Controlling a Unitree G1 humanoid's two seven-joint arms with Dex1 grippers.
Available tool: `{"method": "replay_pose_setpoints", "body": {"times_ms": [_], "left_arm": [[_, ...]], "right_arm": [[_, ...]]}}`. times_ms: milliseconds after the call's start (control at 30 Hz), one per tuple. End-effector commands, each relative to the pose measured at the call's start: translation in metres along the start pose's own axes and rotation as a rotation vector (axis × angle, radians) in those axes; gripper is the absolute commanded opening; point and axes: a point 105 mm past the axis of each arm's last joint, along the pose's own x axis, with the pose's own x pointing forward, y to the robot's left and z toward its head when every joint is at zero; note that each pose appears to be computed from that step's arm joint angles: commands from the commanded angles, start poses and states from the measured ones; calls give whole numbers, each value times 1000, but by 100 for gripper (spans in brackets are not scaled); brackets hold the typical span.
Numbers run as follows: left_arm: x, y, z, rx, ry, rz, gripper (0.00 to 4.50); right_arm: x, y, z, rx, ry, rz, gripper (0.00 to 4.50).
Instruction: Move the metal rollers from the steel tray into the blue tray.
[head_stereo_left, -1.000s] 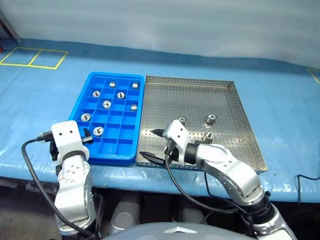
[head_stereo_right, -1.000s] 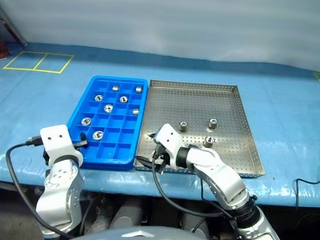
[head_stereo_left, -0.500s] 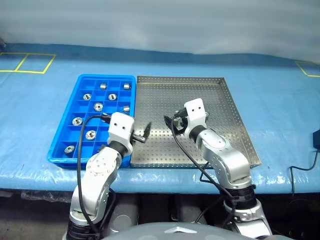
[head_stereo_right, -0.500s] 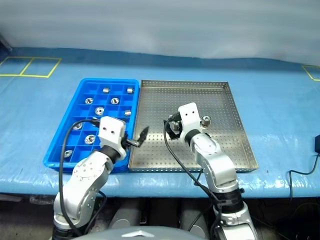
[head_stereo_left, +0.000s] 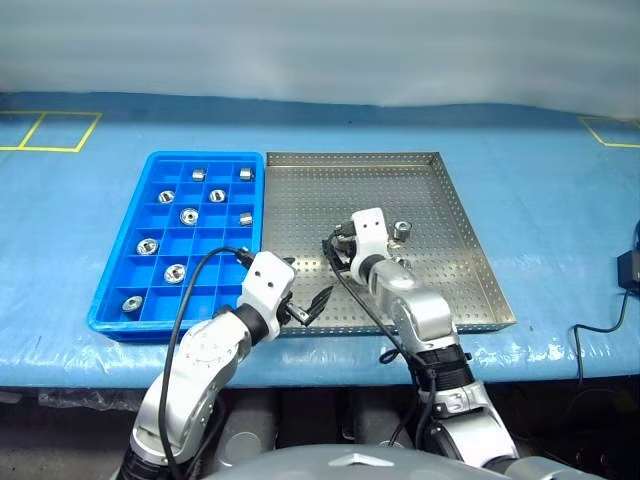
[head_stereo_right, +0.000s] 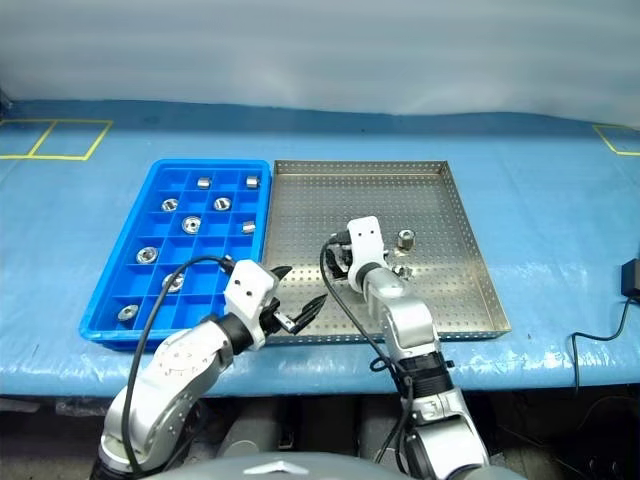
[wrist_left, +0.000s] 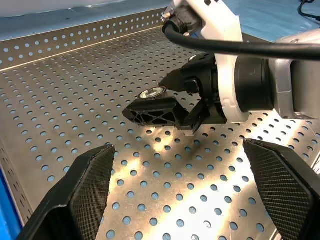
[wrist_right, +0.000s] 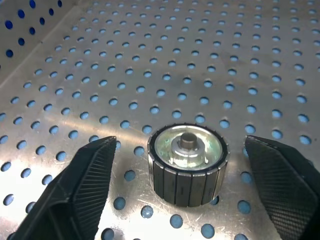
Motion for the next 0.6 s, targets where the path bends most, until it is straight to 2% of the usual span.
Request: {"method": "replay_pose_setpoints", "body": {"times_ms": [33, 167, 367, 600], "left_arm": [[-1, 1, 9, -7, -51, 11, 450], [-2, 12, 14, -13, -79, 72, 450], [-5, 34, 26, -32, -150, 205, 450], [-25, 69, 41, -53, -236, 437, 450]], "right_arm": [[0, 4, 13, -2, -58, 22, 291], [-1, 7, 18, -5, -75, 28, 170], [-3, 24, 41, -29, -139, 87, 171], [-6, 56, 91, -110, -250, 188, 171]]}}
